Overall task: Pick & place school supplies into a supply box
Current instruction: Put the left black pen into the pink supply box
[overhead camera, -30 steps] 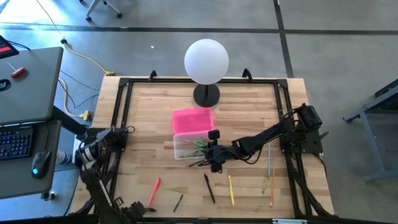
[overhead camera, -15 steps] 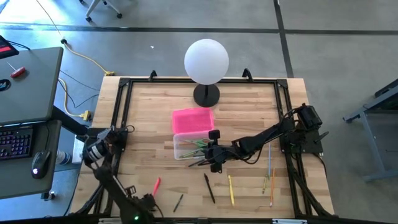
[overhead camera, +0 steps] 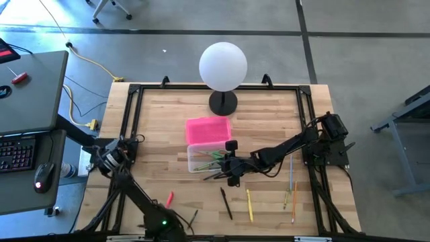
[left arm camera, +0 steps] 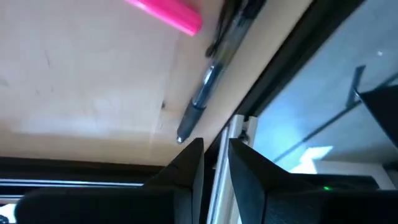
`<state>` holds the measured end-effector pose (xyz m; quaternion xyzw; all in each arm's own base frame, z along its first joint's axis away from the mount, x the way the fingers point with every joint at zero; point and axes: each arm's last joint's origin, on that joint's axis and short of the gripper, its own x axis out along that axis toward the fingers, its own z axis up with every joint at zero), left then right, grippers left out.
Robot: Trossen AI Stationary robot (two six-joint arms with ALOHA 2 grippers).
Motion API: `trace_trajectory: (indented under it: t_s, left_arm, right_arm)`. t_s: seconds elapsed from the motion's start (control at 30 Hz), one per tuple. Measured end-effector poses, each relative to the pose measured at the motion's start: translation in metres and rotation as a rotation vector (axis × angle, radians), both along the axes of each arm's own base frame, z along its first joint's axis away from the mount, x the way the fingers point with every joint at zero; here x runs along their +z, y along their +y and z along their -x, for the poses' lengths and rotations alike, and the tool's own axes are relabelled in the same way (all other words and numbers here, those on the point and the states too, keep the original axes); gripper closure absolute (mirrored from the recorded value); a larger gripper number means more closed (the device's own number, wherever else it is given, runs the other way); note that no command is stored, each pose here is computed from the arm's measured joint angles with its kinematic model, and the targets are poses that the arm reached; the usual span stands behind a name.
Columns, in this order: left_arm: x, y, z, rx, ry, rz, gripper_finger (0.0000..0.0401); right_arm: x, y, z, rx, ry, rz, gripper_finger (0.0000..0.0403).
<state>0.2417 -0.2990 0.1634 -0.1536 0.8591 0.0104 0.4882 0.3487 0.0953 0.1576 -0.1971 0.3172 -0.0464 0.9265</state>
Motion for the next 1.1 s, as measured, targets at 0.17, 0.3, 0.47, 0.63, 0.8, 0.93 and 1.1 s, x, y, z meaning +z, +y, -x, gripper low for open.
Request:
trace_trajectory:
  t_s: [0.17,0.3,0.47,0.63,0.8,0.93,1.1]
  left_arm:
    - [-0.012,0.002,-0.006,-0.015,0.046,0.048,0.0295]
    - [-0.029,0.000,-0.009,-0.053,0.117,0.111,0.0295]
    - [-0.042,0.001,-0.009,-0.094,0.146,0.107,0.0295]
    - [-0.044,0.003,-0.007,-0.140,0.148,0.124,0.0295]
    - [-0.045,0.012,-0.003,-0.148,0.214,0.062,0.0295]
    - [-0.042,0.019,0.001,-0.153,0.275,0.013,0.0295]
    - [-0.043,0.017,0.000,-0.179,0.257,0.068,0.0295]
  right_arm:
    - [0.000,0.000,0.000,0.000,0.004,0.002,0.0355]
    - [0.000,0.000,0.000,0.000,0.004,0.001,0.0359]
    - [-0.001,0.000,0.001,0.005,0.011,-0.001,0.0358]
    - [-0.001,0.001,0.001,0.033,0.020,-0.023,0.0358]
    - [-0.001,0.001,0.001,0.033,0.019,-0.022,0.0355]
    - [-0.001,0.001,0.001,0.032,0.020,-0.022,0.0358]
    - [-0.001,0.001,0.001,0.032,0.019,-0.022,0.0358]
